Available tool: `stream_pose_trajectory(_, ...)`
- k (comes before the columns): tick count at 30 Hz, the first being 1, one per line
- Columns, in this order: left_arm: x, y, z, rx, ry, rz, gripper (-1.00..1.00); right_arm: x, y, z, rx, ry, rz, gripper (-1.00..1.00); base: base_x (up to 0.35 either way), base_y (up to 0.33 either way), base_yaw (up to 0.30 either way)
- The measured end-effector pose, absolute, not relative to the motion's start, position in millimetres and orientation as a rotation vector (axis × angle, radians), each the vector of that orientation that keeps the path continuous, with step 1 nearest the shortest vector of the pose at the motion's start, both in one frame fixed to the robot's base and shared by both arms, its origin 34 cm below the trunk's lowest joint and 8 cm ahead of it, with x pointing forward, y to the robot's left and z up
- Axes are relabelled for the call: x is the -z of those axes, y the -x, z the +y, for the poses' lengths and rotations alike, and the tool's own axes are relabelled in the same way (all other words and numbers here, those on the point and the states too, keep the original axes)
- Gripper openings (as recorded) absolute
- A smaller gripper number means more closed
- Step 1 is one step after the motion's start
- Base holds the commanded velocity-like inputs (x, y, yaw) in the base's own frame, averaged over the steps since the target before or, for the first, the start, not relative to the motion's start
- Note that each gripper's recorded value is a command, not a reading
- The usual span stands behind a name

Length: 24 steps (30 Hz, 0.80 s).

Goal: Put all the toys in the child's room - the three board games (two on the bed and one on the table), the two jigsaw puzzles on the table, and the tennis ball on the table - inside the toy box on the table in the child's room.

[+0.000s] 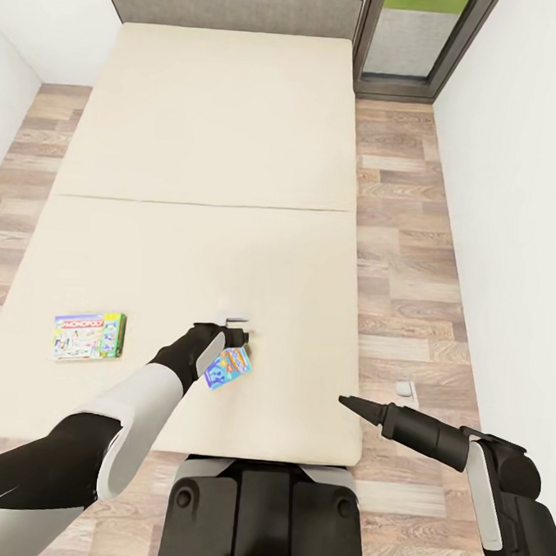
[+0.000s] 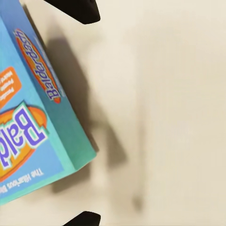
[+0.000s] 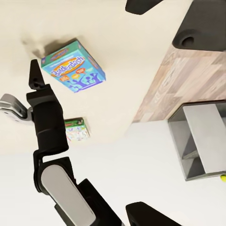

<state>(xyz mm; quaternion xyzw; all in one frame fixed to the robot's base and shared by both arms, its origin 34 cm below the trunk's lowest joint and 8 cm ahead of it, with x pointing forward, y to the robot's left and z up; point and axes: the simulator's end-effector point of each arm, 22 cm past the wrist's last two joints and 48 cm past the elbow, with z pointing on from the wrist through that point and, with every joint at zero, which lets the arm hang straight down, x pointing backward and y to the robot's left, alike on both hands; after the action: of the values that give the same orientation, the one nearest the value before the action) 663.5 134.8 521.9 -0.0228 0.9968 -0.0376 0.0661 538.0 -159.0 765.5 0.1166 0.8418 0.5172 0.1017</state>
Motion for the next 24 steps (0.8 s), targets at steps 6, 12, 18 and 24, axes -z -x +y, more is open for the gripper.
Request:
stream_pose_trajectory(6,-518,-661,135,0.114,0.070,3.010,1.00,-762,-536,-160,-1.525,-0.353,2.492,1.00,0.000,0.000,0.000)
stream_pose_trajectory(12,-514,-657,135,0.115,0.071,3.019,1.00,-759,-535,-161,-1.526,-0.361,2.498,1.00,0.000,0.000,0.000)
stream_pose_trajectory(18,-510,-654,135,0.115,0.072,3.025,1.00,-755,-533,-160,-1.528,-0.368,2.504,1.00,0.000,0.000,0.000)
stream_pose_trajectory(24,-506,-651,136,0.106,0.060,3.032,1.00,-752,-530,-160,-1.530,-0.374,2.509,1.00,0.000,0.000,0.000)
